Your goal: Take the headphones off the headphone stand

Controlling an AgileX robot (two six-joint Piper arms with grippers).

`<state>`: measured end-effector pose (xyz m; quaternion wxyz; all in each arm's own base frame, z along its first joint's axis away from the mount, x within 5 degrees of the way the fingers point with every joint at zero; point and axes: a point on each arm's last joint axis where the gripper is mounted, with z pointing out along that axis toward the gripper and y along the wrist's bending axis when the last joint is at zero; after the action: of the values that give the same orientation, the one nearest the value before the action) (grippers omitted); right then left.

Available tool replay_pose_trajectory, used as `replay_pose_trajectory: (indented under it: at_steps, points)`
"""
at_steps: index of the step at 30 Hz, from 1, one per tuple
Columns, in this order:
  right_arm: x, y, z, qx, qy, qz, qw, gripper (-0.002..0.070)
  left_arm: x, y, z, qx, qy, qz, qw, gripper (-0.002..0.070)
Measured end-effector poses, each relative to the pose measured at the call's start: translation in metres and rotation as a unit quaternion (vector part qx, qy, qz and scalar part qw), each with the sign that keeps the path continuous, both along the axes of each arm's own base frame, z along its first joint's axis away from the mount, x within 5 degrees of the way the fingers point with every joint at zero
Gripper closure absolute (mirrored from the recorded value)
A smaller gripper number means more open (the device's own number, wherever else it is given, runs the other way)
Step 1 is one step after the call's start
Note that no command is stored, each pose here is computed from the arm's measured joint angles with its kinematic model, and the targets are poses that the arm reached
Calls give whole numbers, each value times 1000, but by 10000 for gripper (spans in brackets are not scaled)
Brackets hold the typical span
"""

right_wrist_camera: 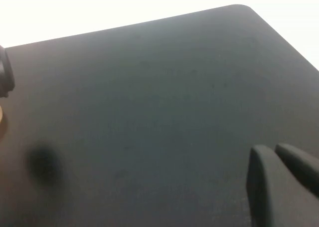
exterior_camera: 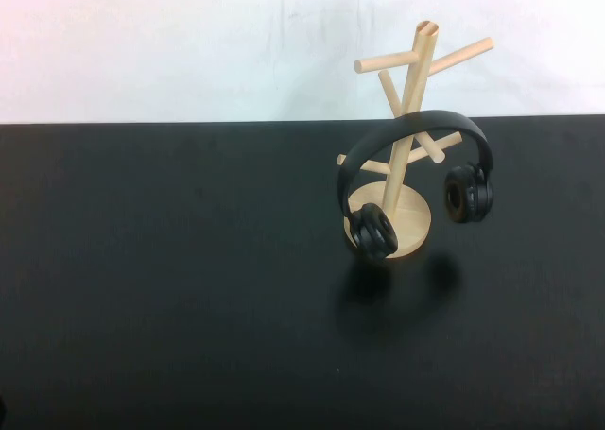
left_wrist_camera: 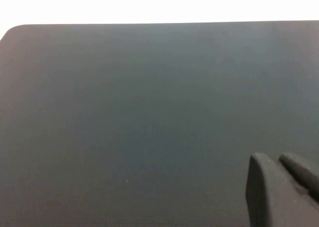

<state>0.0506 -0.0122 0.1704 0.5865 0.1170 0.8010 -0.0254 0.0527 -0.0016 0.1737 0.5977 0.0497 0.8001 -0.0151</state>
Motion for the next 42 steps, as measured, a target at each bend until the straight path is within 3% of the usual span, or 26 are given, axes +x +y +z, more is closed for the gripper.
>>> replay_pose_trajectory:
  at_steps: [30,38,42]
  points:
    - [1,0,3,-2,-16,3,1000,685,0,0,0,0,0,0,1000,673]
    - [5,3,20,-17,-121,23,992,685,0,0,0,0,0,0,1000,673]
    - [5,7,41,-32,-232,43,971,685,0,0,0,0,0,0,1000,673]
